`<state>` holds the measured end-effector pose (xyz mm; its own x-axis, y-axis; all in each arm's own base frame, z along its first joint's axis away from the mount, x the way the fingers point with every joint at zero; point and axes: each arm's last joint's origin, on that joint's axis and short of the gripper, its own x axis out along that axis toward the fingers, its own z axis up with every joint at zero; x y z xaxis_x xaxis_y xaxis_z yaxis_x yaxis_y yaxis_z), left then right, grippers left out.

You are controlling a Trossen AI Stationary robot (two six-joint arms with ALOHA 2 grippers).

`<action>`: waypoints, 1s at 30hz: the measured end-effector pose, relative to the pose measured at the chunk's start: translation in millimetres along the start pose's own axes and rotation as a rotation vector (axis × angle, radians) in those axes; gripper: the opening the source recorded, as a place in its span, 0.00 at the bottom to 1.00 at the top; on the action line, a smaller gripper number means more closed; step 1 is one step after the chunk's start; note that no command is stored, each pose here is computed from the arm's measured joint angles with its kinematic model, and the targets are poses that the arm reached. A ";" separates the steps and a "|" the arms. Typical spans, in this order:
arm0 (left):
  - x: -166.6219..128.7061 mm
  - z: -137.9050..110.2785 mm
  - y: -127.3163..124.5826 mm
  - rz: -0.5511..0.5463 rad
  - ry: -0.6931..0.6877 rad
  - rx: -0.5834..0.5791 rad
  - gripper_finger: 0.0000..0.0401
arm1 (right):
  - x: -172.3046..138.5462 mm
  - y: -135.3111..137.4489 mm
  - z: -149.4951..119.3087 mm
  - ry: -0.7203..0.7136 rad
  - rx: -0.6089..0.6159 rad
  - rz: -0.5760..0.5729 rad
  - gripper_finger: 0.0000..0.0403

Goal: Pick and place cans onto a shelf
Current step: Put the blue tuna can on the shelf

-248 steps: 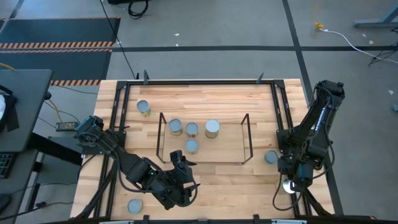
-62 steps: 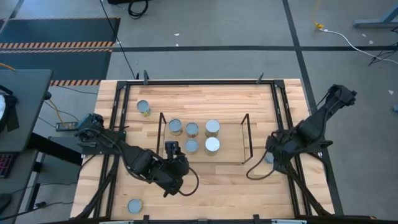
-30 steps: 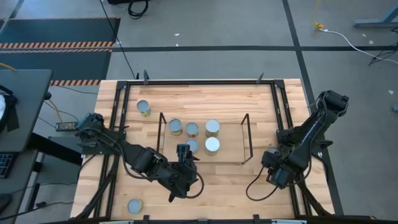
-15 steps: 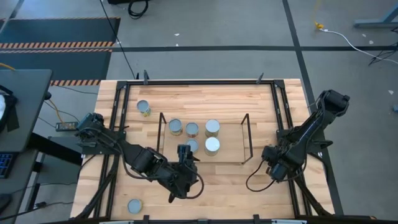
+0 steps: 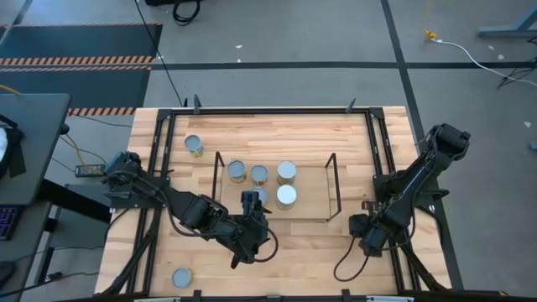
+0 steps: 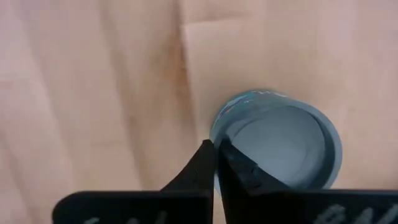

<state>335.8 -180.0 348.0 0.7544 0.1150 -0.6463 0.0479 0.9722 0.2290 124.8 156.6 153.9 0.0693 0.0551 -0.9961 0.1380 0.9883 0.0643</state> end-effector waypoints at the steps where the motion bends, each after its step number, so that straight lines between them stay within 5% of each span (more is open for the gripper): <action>1: 0.1 0.0 0.3 0.001 0.001 0.000 0.87 | -2.0 3.0 1.7 -0.005 -0.007 0.016 0.03; 12: 0.4 -2.3 1.4 0.013 0.022 0.017 0.87 | -10.3 46.0 26.9 -0.008 -0.226 0.200 0.02; 20: -0.6 -13.2 1.5 -0.042 0.137 0.067 0.87 | -54.5 73.9 75.8 -0.140 -0.427 0.323 0.01; 30: -1.5 -19.2 2.5 -0.052 0.198 0.094 0.87 | -102.0 48.7 140.7 -0.345 -0.309 0.366 0.01</action>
<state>322.2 -173.9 335.6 0.6068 0.1122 -0.7869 0.1513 0.9556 0.2529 263.5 179.2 267.2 0.3827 0.4025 -0.8316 -0.2465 0.9120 0.3279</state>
